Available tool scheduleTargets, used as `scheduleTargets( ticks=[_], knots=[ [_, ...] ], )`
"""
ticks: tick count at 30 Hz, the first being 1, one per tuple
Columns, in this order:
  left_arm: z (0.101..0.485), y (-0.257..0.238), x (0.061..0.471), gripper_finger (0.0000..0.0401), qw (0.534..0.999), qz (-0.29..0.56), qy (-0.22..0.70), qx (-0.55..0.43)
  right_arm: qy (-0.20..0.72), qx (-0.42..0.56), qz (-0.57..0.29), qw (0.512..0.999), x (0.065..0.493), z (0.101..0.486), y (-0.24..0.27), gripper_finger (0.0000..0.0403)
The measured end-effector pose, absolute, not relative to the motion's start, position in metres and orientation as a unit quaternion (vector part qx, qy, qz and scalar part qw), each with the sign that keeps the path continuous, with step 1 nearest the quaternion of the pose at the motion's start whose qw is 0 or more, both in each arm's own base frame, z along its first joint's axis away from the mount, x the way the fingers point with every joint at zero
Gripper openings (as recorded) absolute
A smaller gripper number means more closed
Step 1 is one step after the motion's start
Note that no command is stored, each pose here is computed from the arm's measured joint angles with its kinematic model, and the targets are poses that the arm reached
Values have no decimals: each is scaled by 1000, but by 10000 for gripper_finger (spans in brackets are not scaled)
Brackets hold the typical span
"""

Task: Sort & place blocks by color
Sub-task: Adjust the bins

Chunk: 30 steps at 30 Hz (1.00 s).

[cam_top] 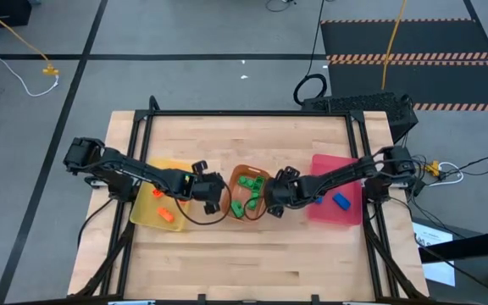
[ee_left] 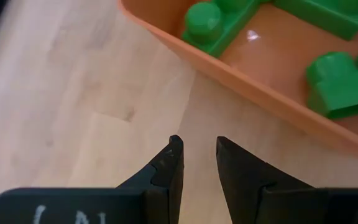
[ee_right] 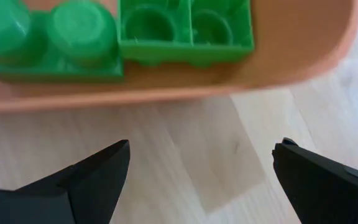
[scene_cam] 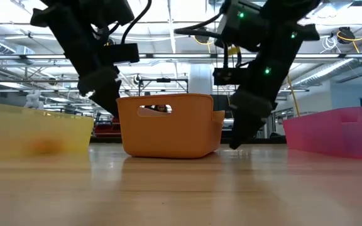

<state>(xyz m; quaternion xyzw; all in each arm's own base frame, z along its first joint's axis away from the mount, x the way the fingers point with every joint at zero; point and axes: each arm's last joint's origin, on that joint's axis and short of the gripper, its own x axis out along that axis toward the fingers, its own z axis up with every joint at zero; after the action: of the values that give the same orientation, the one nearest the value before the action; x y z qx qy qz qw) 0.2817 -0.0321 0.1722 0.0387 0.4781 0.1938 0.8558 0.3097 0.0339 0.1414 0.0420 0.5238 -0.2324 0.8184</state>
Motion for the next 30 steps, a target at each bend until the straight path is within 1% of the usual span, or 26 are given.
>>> scheduleTargets(
  ticks=[4, 9, 18, 30],
  knots=[
    [173, -35, 284, 97, 863, 180, 472, 15, 502, 43, -230, 833, 314, 139, 25, 375],
    [175, -41, 286, 97, 874, 171, 454, 8, 484, 31, -222, 846, 320, 142, 17, 375],
    [179, -52, 292, 97, 896, 153, 416, -2, 485, 20, -226, 844, 321, 142, 3, 375],
    [178, -55, 290, 97, 894, 151, 421, -1, 477, 26, -226, 849, 323, 143, 3, 376]
  ],
)
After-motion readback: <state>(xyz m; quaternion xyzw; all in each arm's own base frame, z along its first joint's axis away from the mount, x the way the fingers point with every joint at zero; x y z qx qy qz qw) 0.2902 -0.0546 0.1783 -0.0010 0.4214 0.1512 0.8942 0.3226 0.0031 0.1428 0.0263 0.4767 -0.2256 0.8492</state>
